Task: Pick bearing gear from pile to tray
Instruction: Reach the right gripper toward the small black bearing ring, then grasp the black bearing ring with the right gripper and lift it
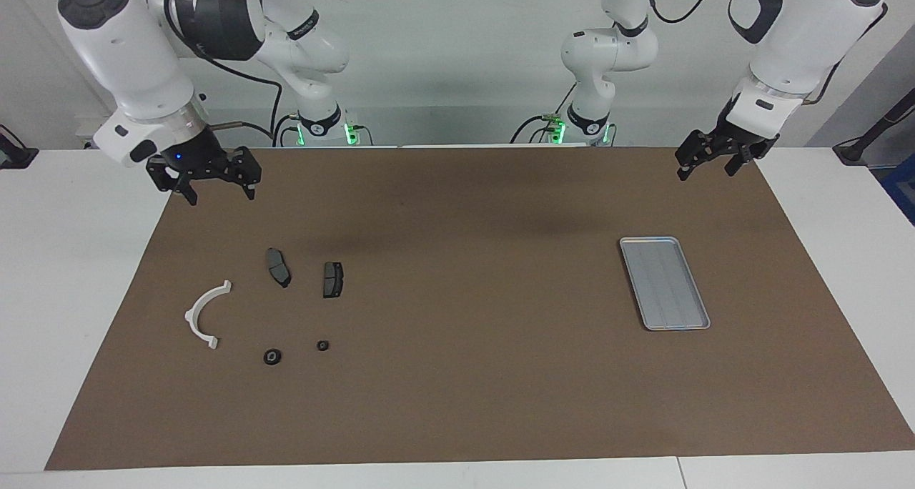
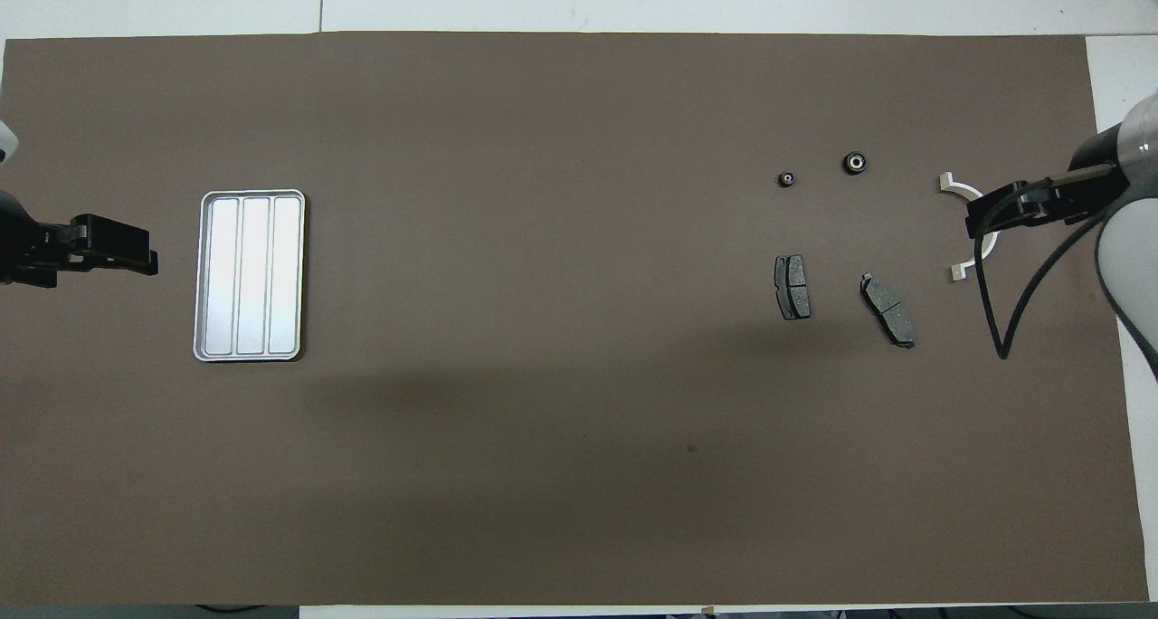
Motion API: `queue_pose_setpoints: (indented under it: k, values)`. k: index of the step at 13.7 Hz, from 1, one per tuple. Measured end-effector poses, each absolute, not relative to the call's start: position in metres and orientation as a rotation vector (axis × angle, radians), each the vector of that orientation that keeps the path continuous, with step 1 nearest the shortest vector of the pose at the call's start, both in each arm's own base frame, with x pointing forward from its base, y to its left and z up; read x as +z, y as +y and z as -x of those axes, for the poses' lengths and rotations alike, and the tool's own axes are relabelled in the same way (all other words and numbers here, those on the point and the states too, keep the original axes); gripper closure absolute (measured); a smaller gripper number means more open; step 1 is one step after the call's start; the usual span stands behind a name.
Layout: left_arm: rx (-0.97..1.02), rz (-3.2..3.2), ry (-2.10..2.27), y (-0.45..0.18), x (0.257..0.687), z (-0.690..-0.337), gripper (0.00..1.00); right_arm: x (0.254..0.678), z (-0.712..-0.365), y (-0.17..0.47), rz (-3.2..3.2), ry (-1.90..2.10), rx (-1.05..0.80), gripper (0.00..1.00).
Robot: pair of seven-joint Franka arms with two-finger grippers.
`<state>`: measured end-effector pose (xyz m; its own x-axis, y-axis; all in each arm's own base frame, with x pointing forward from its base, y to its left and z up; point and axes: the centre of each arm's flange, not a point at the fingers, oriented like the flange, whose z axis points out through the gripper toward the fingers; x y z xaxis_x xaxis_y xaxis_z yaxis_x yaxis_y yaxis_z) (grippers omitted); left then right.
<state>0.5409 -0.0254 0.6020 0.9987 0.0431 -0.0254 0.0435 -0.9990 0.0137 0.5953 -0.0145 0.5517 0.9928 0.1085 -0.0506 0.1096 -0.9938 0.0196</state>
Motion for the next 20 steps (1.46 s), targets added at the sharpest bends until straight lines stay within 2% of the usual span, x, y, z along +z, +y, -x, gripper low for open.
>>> queue_pose_setpoints:
  k: [9, 15, 20]
  values:
    - [-0.039, -3.126, 0.076, -0.022, 0.602, -0.541, 0.00, 0.398, -0.668, -0.027, -3.156, 0.184, -0.102, 0.00]
    - [-0.039, -3.126, 0.076, -0.022, 0.602, -0.541, 0.00, 0.349, -0.698, -0.030, -3.142, 0.166, -0.111, 0.00]
    - [-0.038, -3.126, 0.078, -0.021, 0.602, -0.541, 0.00, 0.322, -0.719, -0.024, -3.116, 0.189, -0.040, 0.00]
